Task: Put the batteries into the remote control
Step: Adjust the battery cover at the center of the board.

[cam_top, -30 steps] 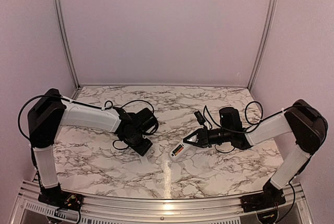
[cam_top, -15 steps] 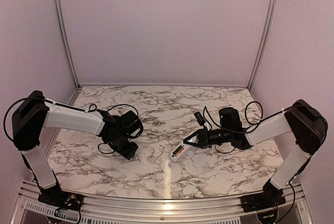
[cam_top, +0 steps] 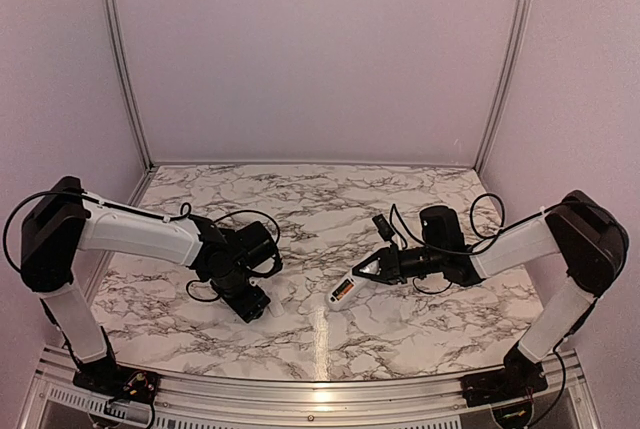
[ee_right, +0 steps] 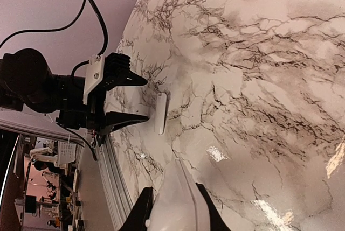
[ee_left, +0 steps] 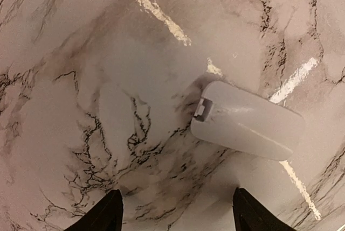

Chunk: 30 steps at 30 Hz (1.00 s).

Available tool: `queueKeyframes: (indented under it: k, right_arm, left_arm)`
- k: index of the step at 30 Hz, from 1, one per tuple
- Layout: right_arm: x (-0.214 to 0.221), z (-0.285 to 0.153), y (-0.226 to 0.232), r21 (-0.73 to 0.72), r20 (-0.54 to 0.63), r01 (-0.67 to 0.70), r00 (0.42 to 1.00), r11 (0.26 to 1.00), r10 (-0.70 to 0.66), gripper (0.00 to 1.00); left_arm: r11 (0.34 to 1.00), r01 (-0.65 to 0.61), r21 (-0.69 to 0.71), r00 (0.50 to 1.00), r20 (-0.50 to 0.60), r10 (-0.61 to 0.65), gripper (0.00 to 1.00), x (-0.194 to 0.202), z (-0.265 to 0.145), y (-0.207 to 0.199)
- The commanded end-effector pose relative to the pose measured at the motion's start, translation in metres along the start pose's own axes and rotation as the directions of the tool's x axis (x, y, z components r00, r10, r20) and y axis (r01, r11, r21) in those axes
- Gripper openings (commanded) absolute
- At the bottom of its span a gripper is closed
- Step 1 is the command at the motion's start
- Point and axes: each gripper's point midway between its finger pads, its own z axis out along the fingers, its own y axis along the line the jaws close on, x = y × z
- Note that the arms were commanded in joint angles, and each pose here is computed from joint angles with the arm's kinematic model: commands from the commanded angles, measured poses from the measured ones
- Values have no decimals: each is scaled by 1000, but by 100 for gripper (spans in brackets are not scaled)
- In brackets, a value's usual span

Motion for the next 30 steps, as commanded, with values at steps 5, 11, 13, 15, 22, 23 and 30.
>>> queueKeyframes:
  k: [5,11,13,15,22,23,30]
  right_arm:
    - [-11,-7,7,-20,26,27,999,999,-27,0]
    - [-12,-9,7,-17,30,29,999,999,-29,0]
    - [-13,-9,7,-18,30,31,999,999,-31,0]
    - [-12,-9,6,-18,29,30,999,999,-29,0]
    - [-14,-10,5,-20,32,36,999,999,-35,0]
    - [-14,-10,5,-22,31,37,999,999,-36,0]
    - [-16,-9,7,-36,32,42,999,998,-41,0]
  left_arm:
    - [990,-119,-78,992,19,121,75,-23,19,-11]
    - [985,-120,-122,988,86,131,78,-59,15,-10]
    - [981,-148,-123,983,88,160,80,-65,16,-13]
    - [975,-176,-133,979,80,188,81,-67,16,-12]
    - [971,-202,-129,975,72,212,85,-74,16,6]
    - [970,-208,-126,973,73,218,85,-76,16,9]
    - [956,-273,104,960,87,264,69,-69,16,-13]
